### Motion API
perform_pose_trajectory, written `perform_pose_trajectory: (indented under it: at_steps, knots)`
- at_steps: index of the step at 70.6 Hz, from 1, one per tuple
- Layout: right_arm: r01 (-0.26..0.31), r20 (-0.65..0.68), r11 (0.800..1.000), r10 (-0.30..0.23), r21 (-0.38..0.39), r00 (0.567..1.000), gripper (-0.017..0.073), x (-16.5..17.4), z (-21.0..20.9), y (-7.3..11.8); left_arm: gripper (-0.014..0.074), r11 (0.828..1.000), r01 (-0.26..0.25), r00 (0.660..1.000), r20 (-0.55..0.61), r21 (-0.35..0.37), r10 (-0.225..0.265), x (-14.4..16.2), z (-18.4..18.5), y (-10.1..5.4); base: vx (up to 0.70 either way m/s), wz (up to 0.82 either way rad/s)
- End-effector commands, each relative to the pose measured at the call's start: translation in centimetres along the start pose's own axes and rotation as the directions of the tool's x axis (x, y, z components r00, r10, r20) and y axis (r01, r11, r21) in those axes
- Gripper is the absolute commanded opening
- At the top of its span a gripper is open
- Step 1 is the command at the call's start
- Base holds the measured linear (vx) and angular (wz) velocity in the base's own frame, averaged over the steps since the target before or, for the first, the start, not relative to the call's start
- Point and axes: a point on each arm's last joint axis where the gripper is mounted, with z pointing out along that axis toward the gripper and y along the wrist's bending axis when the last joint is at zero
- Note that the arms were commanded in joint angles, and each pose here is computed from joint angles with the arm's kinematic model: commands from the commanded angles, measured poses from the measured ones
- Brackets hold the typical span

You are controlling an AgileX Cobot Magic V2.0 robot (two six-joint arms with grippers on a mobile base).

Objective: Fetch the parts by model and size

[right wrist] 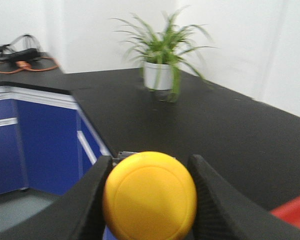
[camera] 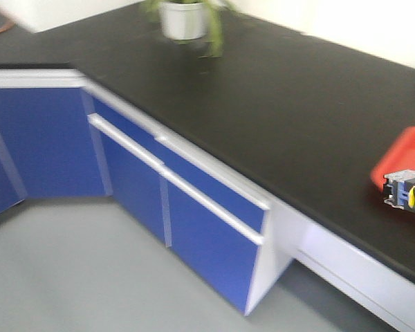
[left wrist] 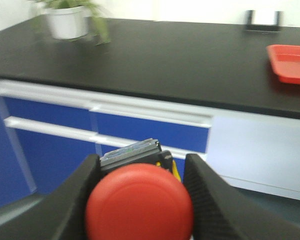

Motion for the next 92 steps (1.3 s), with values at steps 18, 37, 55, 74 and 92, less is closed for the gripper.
perform_pose_trajectory:
  at_steps: [18,37,55,74,92]
  knots:
    - [0.001,0.107,1.000,-0.002,0.014,0.994,-0.0006,-1.75,-0.12,-0.17,-0.0007,1.000,0.003,0.996,0.086,0.010,-0.004,-1.40,-0.04,-0.08,0.17,-0.72]
    - [0.001,0.107,1.000,-0.002,0.014,0.994,-0.0006,-1.75,-0.12,-0.17,-0.0007,1.000,0.003,0.996,0.086,0.010,-0.004,-1.40,-0.04,-0.08,0.17,-0.74]
    - [0.001,0.109,1.000,-0.002,0.014,0.994,-0.0006,-1.76,-0.12,-0.17,-0.0007,1.000,0.003,0.996,0.086,0.010,-0.004,-1.40,-0.04,-0.08,0.17,-0.75]
    - [0.001,0.109,1.000,-0.002,0.014,0.994,-0.0006,-1.76,-0.12,-0.17,-0.0007,1.000,0.003,0.996,0.086,0.010,-0.004,-1.40,-0.04,-0.08,0.14,-0.52]
    - [0.001,0.109,1.000,-0.002,0.014,0.994,-0.0006,-1.76,-0.12,-0.17,-0.0007,1.000,0.003,0.996,0.086,0.010,-0.004,-1.40,-0.04,-0.08,0.10,-0.18]
